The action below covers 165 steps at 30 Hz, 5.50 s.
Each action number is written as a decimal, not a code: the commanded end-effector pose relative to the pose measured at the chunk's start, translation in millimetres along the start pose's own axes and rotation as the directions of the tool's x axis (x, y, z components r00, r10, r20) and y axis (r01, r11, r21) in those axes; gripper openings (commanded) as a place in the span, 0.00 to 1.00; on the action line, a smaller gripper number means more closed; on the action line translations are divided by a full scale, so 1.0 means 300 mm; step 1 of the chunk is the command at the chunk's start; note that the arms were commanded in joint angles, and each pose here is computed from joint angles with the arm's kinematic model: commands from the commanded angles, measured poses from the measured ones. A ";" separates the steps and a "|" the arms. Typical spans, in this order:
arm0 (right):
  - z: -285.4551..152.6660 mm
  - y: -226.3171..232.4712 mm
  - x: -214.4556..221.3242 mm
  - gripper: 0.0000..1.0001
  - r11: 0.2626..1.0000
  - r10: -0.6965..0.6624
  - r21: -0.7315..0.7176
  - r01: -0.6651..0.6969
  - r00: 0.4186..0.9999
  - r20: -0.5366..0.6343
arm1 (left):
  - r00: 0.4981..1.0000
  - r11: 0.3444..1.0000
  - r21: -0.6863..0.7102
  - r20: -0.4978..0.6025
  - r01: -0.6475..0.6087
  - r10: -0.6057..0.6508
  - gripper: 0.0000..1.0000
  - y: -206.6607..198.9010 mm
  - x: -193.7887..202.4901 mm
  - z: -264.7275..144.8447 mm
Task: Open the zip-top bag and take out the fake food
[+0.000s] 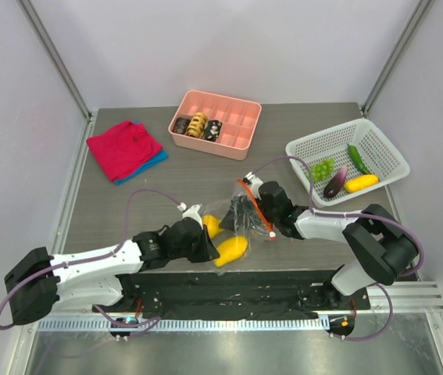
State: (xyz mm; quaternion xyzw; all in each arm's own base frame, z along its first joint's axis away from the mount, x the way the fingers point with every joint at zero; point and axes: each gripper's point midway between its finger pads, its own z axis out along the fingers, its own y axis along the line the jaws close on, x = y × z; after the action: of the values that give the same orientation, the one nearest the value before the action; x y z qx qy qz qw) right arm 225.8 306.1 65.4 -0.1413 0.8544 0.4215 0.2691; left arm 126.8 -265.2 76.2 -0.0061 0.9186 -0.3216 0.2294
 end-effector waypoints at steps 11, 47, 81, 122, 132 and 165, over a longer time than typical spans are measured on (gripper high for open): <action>-0.007 0.045 -0.023 0.83 0.996 -0.046 -0.078 0.046 0.999 0.003 | 0.998 0.998 0.024 -0.047 0.050 -0.049 0.00 -0.067 0.052 0.139; -0.020 -0.020 0.004 0.21 0.997 0.024 0.071 -0.020 0.998 -0.057 | 0.979 0.971 -0.233 0.202 0.048 0.000 0.06 0.053 -0.227 0.152; -0.201 0.068 -0.245 0.01 0.946 0.081 0.305 -0.105 0.993 0.091 | 0.975 0.987 -0.111 0.201 0.117 -0.093 0.17 0.010 -0.208 0.257; -0.827 -0.205 -0.763 0.01 0.594 -0.271 0.756 -0.277 0.815 0.512 | 0.988 0.909 -0.393 0.116 0.139 -0.101 0.04 0.232 -0.114 0.340; -1.029 -0.679 -0.812 0.09 0.246 -0.197 0.821 -0.515 0.803 0.562 | 0.992 0.897 -0.429 0.106 0.106 -0.067 0.04 0.252 -0.118 0.324; -0.566 -0.323 -0.193 0.21 0.764 0.217 0.558 -0.326 0.943 0.254 | 0.946 0.988 -0.101 0.293 -0.115 0.140 0.42 -0.056 -0.374 -0.102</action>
State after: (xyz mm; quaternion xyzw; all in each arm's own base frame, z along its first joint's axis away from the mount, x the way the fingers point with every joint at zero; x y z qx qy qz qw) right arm 285.7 80.1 125.2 0.1320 0.9279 0.0845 0.3382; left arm 225.3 -206.4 102.2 -0.0933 0.9186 -0.1668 0.3460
